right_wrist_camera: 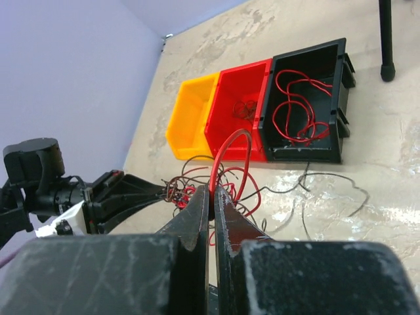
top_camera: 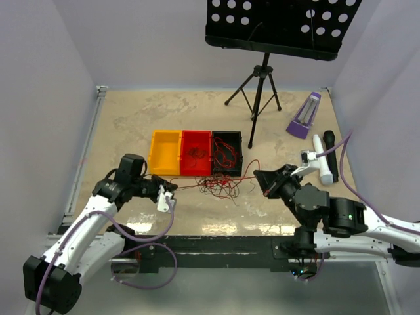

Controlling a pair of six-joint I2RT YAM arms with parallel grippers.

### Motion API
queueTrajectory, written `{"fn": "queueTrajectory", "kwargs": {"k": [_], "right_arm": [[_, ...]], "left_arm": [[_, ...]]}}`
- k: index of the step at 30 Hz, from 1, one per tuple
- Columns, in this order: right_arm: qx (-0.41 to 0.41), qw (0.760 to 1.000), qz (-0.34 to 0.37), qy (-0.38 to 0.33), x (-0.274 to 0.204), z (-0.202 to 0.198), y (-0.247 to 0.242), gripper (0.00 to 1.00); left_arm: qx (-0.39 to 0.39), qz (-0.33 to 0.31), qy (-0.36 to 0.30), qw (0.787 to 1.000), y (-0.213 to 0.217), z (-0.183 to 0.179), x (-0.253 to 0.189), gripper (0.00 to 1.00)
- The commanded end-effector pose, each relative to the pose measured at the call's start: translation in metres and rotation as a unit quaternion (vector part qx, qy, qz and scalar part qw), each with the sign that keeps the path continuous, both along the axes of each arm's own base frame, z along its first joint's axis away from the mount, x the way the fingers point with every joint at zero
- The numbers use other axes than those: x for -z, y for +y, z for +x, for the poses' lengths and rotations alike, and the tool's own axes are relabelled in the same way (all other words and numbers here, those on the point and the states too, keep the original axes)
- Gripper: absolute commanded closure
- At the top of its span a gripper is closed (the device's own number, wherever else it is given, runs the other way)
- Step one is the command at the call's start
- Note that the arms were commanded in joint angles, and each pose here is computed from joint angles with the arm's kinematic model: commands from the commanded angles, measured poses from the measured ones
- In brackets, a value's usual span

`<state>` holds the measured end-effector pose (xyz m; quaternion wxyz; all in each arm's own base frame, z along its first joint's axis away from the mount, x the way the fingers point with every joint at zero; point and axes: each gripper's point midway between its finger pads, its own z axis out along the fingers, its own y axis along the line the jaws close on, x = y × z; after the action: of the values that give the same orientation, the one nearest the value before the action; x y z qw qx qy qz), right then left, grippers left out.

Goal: Untangle the cables
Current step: Untie the cable.

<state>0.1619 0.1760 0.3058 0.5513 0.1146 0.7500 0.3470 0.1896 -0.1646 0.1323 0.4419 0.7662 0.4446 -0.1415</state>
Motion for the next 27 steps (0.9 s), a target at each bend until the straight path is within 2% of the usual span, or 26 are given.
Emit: {"fn": "queueTrajectory", "kwargs": {"k": [1, 4, 5, 6, 7, 8, 9, 11, 16, 19, 20, 21, 24, 26, 27], "right_arm": [[0.119, 0.987, 0.097, -0.049, -0.07, 0.016, -0.066, 1.0], [0.117, 0.988, 0.086, -0.044, -0.065, 0.017, -0.059, 1.0], [0.111, 0.989, 0.085, -0.043, -0.064, 0.016, -0.055, 1.0], [0.104, 0.99, 0.082, -0.046, -0.064, 0.016, -0.051, 1.0], [0.099, 0.991, 0.076, -0.05, -0.063, 0.016, -0.047, 1.0], [0.097, 0.991, 0.072, -0.05, -0.062, 0.017, -0.045, 1.0], [0.106, 0.991, 0.063, -0.051, -0.061, 0.018, -0.048, 1.0], [0.14, 0.987, 0.068, -0.029, -0.06, 0.018, -0.067, 1.0], [0.15, 0.982, 0.095, -0.059, -0.094, 0.014, -0.103, 1.0], [0.128, 0.983, 0.109, -0.077, -0.105, 0.012, -0.098, 1.0], [0.116, 0.985, 0.105, -0.078, -0.104, 0.011, -0.09, 1.0], [0.106, 0.987, 0.095, -0.076, -0.1, 0.012, -0.08, 1.0], [0.089, 0.99, 0.08, -0.068, -0.092, 0.013, -0.056, 1.0], [0.078, 0.992, 0.074, -0.066, -0.089, 0.014, -0.042, 1.0], [0.071, 0.992, 0.078, -0.068, -0.091, 0.014, -0.036, 1.0]], "left_arm": [[-0.062, 0.183, 0.016, 0.981, 0.07, -0.009, 0.063, 1.0], [-0.068, 0.181, 0.011, 0.981, 0.069, -0.005, 0.062, 1.0], [-0.072, 0.177, 0.014, 0.982, 0.068, -0.004, 0.059, 0.95], [-0.076, 0.17, 0.018, 0.982, 0.066, -0.003, 0.054, 0.84], [-0.077, 0.163, 0.025, 0.983, 0.064, -0.003, 0.05, 0.77], [-0.079, 0.159, 0.031, 0.984, 0.062, -0.003, 0.045, 0.75], [-0.084, 0.157, 0.032, 0.983, 0.062, -0.001, 0.041, 0.77], [-0.104, 0.173, 0.028, 0.979, 0.07, 0.002, 0.043, 0.99], [-0.093, 0.238, 0.002, 0.967, 0.098, -0.015, 0.077, 1.0], [-0.103, 0.186, -0.01, 0.977, 0.082, -0.009, 0.062, 1.0], [-0.113, 0.152, -0.008, 0.982, 0.072, -0.004, 0.047, 0.89], [-0.123, 0.118, -0.005, 0.985, 0.062, 0.003, 0.029, 0.72], [-0.134, 0.004, 0.022, 0.991, 0.027, 0.017, -0.037, 0.45], [-0.095, -0.055, 0.041, 0.993, 0.006, 0.008, -0.069, 0.17], [-0.066, -0.086, 0.046, 0.993, -0.005, 0.0, -0.084, 0.07]]}}
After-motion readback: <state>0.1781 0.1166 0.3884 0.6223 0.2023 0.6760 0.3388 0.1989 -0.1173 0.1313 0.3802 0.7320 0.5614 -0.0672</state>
